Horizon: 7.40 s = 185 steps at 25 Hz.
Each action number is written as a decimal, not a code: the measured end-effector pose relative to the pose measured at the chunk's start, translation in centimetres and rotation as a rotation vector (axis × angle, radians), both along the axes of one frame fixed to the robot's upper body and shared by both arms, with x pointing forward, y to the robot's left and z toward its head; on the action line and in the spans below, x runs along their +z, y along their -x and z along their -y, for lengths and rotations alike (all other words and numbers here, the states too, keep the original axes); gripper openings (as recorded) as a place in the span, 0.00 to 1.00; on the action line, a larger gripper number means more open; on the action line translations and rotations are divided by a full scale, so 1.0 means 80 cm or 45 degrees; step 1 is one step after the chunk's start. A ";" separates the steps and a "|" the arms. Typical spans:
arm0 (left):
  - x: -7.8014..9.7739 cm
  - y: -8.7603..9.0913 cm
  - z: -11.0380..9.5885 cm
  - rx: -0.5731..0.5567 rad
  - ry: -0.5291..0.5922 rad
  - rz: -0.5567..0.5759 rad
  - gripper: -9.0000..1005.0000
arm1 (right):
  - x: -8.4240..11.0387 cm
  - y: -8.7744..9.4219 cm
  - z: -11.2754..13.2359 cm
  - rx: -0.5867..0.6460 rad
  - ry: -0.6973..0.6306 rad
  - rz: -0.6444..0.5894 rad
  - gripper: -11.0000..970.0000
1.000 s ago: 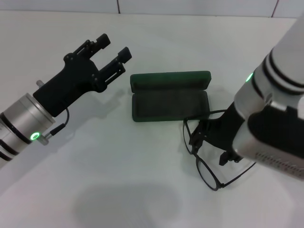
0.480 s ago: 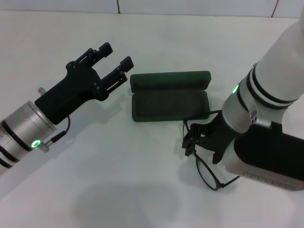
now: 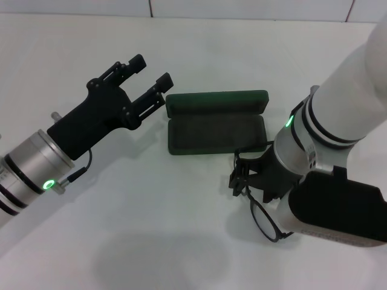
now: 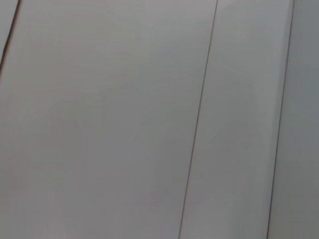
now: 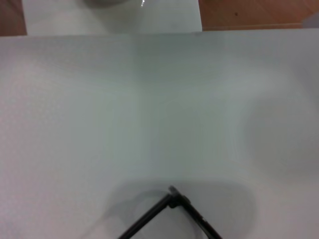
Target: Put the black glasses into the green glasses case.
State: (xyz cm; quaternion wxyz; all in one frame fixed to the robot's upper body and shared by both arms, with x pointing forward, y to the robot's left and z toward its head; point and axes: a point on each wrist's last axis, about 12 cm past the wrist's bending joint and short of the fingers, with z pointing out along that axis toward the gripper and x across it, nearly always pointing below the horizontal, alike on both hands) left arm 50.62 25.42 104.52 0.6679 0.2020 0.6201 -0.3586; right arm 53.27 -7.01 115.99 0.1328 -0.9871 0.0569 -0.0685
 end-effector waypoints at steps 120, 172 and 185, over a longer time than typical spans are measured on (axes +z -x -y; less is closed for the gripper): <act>0.084 -0.069 0.134 -0.874 -0.122 0.034 0.70 | -0.039 -0.058 0.253 -1.766 -1.765 -1.686 0.12; 0.110 -0.091 0.153 -1.035 -0.135 -0.396 0.69 | -0.042 -0.053 0.220 -1.690 -1.448 -1.678 0.12; 0.113 -0.086 0.148 -1.071 -0.101 -0.367 0.69 | -0.043 -0.051 0.228 -1.686 -1.454 -1.655 0.13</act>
